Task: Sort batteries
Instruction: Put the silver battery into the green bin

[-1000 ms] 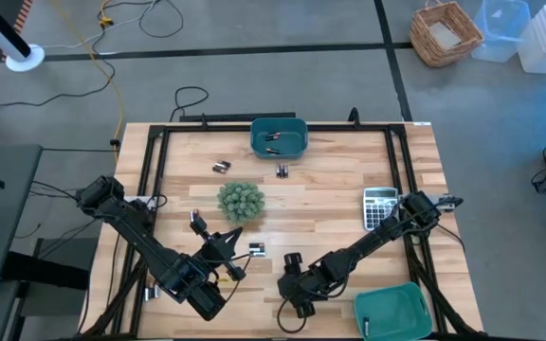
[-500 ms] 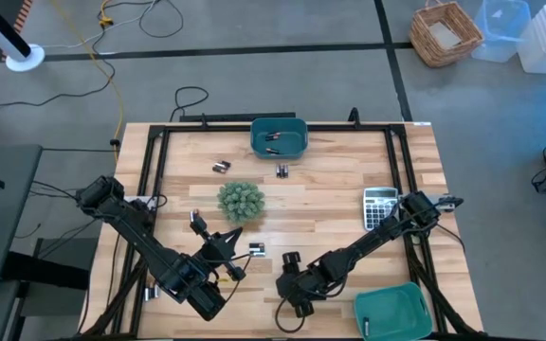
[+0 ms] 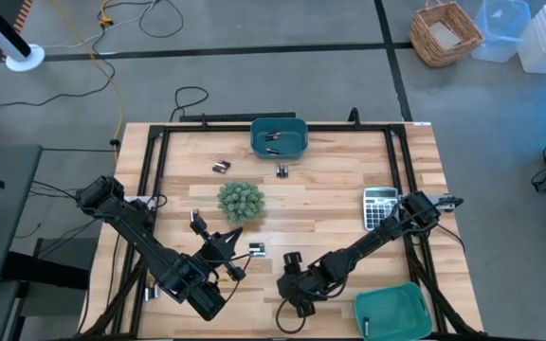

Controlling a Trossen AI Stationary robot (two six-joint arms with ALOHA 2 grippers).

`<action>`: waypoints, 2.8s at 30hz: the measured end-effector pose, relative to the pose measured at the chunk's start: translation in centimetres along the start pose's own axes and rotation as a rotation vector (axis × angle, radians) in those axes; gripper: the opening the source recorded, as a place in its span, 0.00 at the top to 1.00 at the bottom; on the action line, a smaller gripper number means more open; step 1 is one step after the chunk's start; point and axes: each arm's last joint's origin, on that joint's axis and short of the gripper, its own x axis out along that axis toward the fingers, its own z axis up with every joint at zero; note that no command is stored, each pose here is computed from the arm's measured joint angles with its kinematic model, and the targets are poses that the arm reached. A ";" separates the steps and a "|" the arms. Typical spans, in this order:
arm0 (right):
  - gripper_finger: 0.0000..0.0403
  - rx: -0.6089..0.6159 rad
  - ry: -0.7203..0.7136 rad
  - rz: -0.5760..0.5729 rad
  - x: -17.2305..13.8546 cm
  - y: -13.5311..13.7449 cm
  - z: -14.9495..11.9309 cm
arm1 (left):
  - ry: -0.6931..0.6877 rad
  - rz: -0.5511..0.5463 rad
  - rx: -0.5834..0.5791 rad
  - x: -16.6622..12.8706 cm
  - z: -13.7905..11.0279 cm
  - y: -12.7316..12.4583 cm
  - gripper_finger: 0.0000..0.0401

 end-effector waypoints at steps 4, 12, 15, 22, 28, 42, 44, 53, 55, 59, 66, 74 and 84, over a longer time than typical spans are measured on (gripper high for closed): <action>0.40 -0.001 -0.001 0.000 0.0 0.0 0.0 | 0.000 0.000 0.000 0.0 0.0 0.0 1.00; 0.50 -0.003 -0.003 0.000 -0.1 0.0 0.1 | 0.000 0.000 0.000 0.0 0.0 0.0 1.00; 0.50 -0.003 -0.003 0.000 -0.1 0.0 0.1 | 0.000 0.000 0.000 0.0 0.0 0.0 1.00; 0.51 -0.009 -0.002 0.000 -0.1 0.0 0.1 | 0.000 0.000 0.000 0.0 0.0 0.0 1.00; 0.51 -0.023 -0.001 0.001 -0.2 0.0 0.1 | 0.000 0.000 0.000 0.0 0.0 0.0 1.00; 0.51 -0.069 -0.045 0.012 -1.4 -0.1 0.9 | 0.005 -0.002 0.000 0.0 0.0 0.0 1.00; 0.51 -0.081 -0.042 0.011 -1.7 -0.1 0.9 | 0.009 -0.004 0.001 0.0 0.0 0.0 1.00; 0.51 -0.120 -0.119 0.024 -4.8 -0.3 2.3 | 0.010 -0.005 0.002 0.0 0.0 0.0 1.00; 0.51 -0.124 -0.140 0.028 -5.9 -0.4 2.7 | 0.013 -0.007 0.003 0.0 0.0 0.0 1.00; 0.50 -0.133 -0.200 0.038 -8.4 -0.6 3.5 | 0.015 -0.008 0.001 0.0 0.0 0.0 1.00; 0.50 -0.174 -0.258 0.044 -12.3 -1.1 4.0 | 0.014 -0.009 -0.003 0.0 0.0 -0.1 1.00; 0.50 -0.169 -0.347 0.089 -17.2 -2.2 0.9 | 0.014 -0.008 0.001 0.1 -0.3 -0.1 1.00; 0.50 -0.158 -0.466 0.245 -23.4 -1.4 -6.3 | 0.048 -0.004 -0.009 0.8 -0.3 0.0 1.00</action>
